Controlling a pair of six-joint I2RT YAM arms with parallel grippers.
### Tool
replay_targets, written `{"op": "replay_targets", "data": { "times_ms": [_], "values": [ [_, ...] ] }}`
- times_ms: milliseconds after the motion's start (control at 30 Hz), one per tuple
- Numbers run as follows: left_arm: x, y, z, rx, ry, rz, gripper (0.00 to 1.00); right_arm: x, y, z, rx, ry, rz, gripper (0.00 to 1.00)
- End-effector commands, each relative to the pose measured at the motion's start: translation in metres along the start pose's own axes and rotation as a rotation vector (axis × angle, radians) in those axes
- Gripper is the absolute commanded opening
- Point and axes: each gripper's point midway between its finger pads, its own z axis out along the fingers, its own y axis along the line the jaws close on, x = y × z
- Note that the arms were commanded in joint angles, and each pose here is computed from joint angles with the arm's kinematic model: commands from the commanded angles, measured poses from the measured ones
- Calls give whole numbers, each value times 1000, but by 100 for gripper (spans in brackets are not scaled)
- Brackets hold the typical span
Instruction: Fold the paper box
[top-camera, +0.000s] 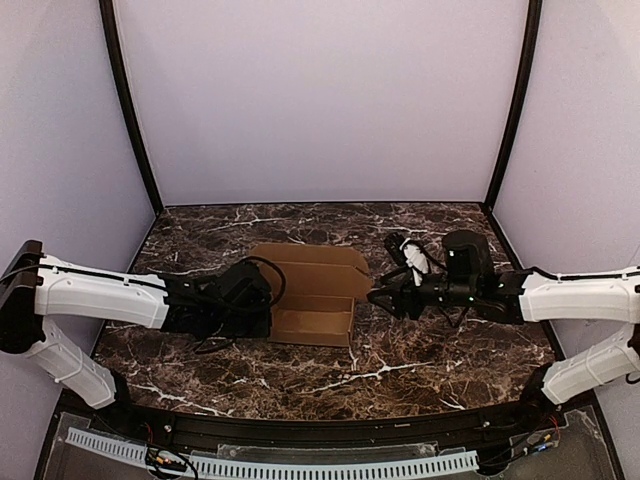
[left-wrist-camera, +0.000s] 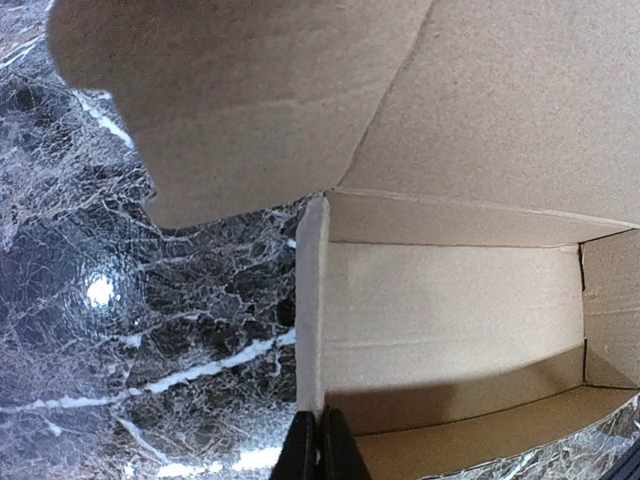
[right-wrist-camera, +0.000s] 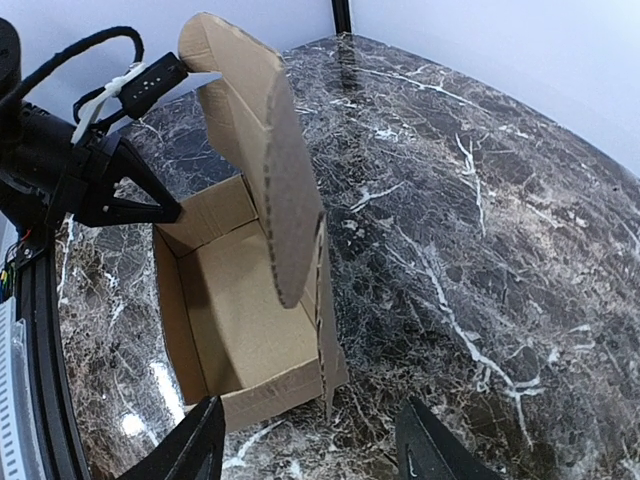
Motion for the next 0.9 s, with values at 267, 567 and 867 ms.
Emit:
{"op": "replay_targets", "data": {
  "times_ms": [267, 567, 867],
  "values": [
    [0, -1, 0, 25, -10, -14, 0, -31, 3, 13, -43, -87, -48, 45],
    [1, -4, 1, 38, -6, -5, 0, -30, -1, 24, -39, -74, -63, 23],
    [2, -4, 2, 36, 0, 5, 0, -37, 0, 21, -41, -98, -70, 20]
  ]
}}
